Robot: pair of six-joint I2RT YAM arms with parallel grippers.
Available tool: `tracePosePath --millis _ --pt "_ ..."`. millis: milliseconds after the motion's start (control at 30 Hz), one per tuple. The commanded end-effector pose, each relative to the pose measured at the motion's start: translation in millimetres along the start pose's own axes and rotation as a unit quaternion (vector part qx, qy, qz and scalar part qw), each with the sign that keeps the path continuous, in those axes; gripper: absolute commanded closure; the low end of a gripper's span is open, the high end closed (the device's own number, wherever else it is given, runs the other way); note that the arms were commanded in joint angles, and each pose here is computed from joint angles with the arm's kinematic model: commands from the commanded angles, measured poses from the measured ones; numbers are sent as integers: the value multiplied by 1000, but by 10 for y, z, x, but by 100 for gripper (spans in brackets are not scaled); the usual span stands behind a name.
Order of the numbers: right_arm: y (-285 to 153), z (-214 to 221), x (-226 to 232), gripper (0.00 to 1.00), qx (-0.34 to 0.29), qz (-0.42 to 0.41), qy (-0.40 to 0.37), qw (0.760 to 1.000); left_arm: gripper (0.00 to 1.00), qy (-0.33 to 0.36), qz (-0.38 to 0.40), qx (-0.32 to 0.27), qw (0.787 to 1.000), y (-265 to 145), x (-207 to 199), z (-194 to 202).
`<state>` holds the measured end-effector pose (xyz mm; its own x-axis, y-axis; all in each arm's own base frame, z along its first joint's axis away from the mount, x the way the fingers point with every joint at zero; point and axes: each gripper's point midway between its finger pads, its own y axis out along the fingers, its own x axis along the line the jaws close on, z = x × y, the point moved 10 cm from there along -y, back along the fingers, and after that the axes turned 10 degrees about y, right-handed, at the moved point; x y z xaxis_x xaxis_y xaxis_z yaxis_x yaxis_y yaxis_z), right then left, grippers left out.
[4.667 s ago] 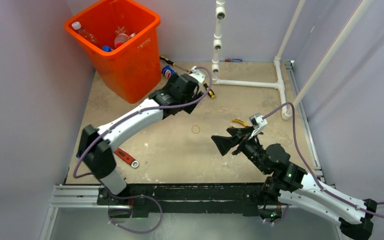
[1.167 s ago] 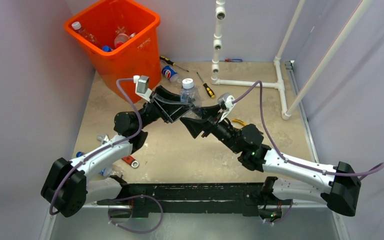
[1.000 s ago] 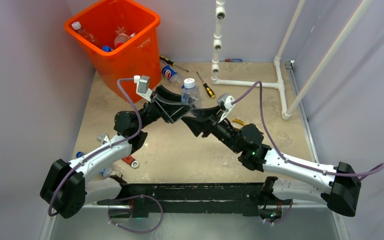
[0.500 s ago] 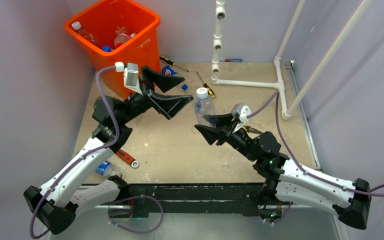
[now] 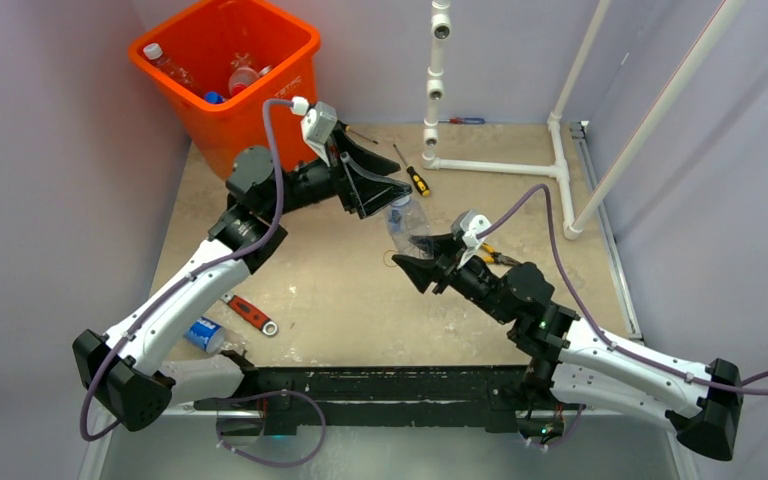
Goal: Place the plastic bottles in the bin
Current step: Place the plastic bottle in the trash bin.
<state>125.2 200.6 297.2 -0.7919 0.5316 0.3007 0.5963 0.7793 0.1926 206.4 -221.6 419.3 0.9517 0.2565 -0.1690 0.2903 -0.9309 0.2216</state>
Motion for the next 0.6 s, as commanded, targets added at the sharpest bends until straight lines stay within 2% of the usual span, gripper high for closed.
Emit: tracePosePath --millis 0,67,133,167,267,333,367,500,567 --pt "46 -140 35 76 -30 -6 -6 1000 42 6 25 19 999 -27 -111 -61" --pt "50 -139 33 76 -31 -5 -5 999 51 6 25 22 999 -38 -119 -41" --pt "56 -133 31 76 -31 -4 -5 999 53 6 28 22 999 -52 -124 -24" --pt "57 -130 27 76 -31 -2 -4 1000 51 4 31 22 999 -59 -136 -24" --pt "57 -131 24 76 -31 1 -3 1000 31 0 38 21 999 -79 -167 -25" --pt "59 -139 26 76 -33 1 -2 999 29 0 42 22 999 -89 -175 -14" --pt "59 -137 25 76 -33 2 -2 999 31 -2 45 25 999 -89 -176 6" --pt "67 -146 30 76 -35 0 0 999 52 -12 51 36 998 -72 -166 85" --pt "75 -145 33 76 -34 -1 0 999 60 -16 53 34 998 -65 -172 97"
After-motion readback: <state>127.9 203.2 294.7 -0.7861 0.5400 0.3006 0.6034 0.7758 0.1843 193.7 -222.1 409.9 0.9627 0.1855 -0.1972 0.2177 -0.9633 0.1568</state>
